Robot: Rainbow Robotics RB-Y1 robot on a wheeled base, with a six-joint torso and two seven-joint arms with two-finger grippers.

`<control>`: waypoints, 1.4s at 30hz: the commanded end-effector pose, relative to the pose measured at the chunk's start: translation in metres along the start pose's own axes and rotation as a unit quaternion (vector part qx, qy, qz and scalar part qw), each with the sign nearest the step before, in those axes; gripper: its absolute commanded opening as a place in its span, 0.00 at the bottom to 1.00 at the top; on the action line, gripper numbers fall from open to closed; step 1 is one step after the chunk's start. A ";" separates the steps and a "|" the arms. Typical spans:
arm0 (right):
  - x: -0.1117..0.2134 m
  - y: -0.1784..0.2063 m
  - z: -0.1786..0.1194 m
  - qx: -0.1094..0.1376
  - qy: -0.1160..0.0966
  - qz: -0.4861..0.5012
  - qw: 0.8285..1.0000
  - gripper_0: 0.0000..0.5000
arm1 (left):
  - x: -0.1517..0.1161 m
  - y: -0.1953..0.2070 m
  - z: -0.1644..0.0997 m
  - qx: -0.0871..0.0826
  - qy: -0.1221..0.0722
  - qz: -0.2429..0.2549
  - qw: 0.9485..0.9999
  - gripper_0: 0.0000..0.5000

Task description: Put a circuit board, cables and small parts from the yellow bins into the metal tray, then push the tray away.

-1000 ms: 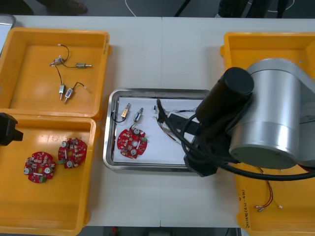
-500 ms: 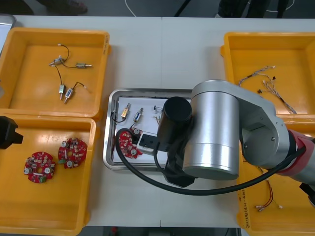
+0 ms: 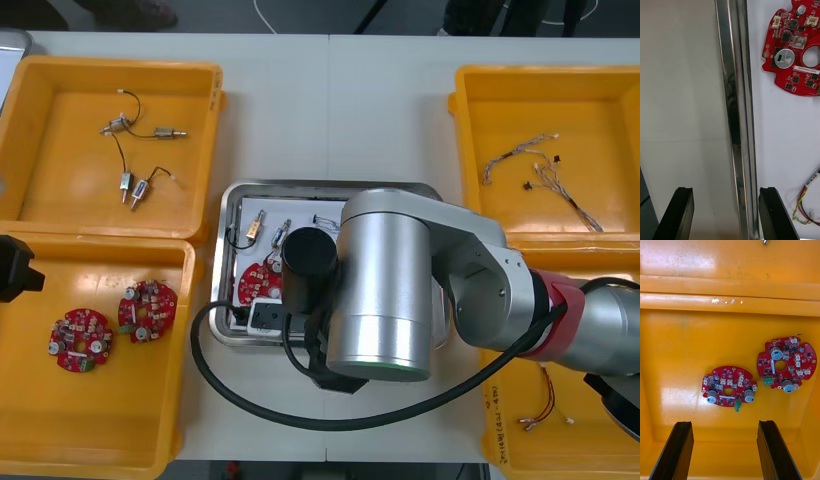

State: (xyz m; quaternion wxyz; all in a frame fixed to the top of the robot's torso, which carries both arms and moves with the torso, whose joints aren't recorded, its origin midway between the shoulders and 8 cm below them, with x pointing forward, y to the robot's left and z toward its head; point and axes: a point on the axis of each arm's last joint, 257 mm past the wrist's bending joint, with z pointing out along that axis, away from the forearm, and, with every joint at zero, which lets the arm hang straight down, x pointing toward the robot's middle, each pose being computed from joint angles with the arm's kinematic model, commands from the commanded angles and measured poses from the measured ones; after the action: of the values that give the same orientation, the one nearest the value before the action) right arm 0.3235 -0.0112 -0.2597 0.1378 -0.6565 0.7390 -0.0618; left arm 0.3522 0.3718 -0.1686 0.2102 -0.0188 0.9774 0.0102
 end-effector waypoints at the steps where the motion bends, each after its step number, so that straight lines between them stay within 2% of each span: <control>1: -0.018 -0.003 -0.001 0.020 -0.008 -0.067 0.998 1.00 | -0.011 0.017 -0.017 -0.030 -0.021 0.046 0.998 1.00; 3: -0.018 -0.004 0.002 0.023 -0.005 -0.069 0.997 1.00 | -0.011 0.016 -0.018 -0.029 -0.022 0.046 0.998 1.00; 9: -0.024 -0.001 0.019 0.044 0.000 -0.082 0.996 1.00 | -0.020 0.013 -0.019 -0.023 -0.040 0.047 0.998 1.00; 16: -0.021 0.001 0.032 0.042 0.006 -0.080 0.996 1.00 | -0.028 0.011 -0.020 -0.021 -0.055 0.048 0.997 1.00; 27: -0.022 -0.002 0.044 0.048 0.002 -0.071 0.996 1.00 | -0.024 0.010 -0.019 -0.017 -0.048 0.049 0.997 1.00; 31: -0.020 -0.006 0.052 0.056 0.006 -0.066 0.996 1.00 | -0.024 0.010 -0.019 -0.017 -0.048 0.049 0.997 1.00; 42: -0.017 -0.002 0.060 0.055 0.015 -0.059 0.997 1.00 | -0.024 0.010 -0.019 -0.017 -0.048 0.049 0.997 1.00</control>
State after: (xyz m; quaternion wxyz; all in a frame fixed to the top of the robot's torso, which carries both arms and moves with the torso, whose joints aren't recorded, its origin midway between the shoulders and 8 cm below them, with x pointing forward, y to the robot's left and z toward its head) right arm 0.3596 -0.0043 -0.3081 0.1551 -0.6830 0.7013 -0.1328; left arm 0.3627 0.3681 -0.1631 0.2327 -0.0172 0.9724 0.0028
